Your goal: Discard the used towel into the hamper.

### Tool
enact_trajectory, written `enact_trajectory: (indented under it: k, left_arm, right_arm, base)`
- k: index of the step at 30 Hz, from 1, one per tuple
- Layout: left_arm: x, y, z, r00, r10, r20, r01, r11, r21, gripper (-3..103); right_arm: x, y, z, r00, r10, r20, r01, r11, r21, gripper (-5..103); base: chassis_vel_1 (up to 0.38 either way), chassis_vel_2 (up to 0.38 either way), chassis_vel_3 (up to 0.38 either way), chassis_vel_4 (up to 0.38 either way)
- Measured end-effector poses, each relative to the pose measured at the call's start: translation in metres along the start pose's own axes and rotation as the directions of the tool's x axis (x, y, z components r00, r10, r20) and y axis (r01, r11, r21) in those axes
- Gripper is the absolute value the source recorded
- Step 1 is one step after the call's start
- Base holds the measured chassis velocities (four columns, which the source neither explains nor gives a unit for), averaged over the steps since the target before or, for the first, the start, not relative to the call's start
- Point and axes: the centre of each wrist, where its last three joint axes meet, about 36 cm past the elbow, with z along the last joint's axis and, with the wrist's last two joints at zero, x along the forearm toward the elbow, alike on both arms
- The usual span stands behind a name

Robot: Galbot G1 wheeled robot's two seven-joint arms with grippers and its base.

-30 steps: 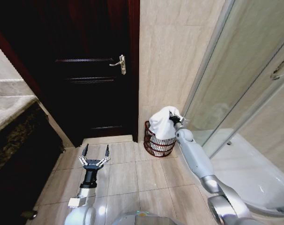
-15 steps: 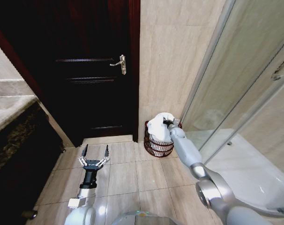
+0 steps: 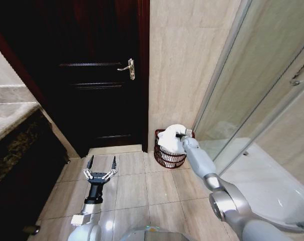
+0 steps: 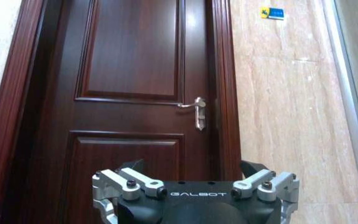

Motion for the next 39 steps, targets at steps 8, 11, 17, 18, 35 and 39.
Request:
enact_trajectory:
  k: [8,11,17,18,35,39]
  left_arm:
    - [0.002,0.0,0.0,1.0,-0.004,-0.005,0.004,1.0,0.006,100]
    - [0.002,0.0,0.001,1.0,-0.006,-0.006,0.006,1.0,0.009,100]
    - [0.001,-0.001,0.002,1.0,-0.01,-0.002,0.011,1.0,0.023,100]
    - [0.001,-0.001,0.002,1.0,-0.012,-0.001,0.012,1.0,0.026,100]
    - [0.001,-0.001,0.014,0.998,-0.031,-0.059,0.032,0.999,0.03,100]
    - [-0.002,-0.002,0.016,0.994,-0.024,-0.102,0.027,0.999,0.027,100]
  right_arm:
    - [0.027,-0.01,-0.004,0.998,0.004,0.061,-0.006,0.999,0.031,51]
    - [0.044,-0.015,0.0,0.994,0.009,0.105,-0.015,0.998,0.058,61]
    - [0.092,-0.012,0.012,0.981,-0.001,0.192,-0.013,0.998,0.069,84]
    - [0.1,-0.011,0.017,0.98,-0.005,0.201,-0.009,0.998,0.069,89]
    - [0.213,-0.021,0.08,0.881,0.056,0.469,-0.112,0.989,0.093,100]
    - [0.268,-0.023,0.102,0.855,0.033,0.518,-0.121,0.983,0.137,100]
  base:
    - [0.0,0.0,0.0,0.0]
    - [0.0,0.0,0.0,0.0]
    - [0.0,0.0,0.0,0.0]
    - [0.0,0.0,0.0,0.0]
    - [0.0,0.0,0.0,0.0]
    - [0.0,0.0,0.0,0.0]
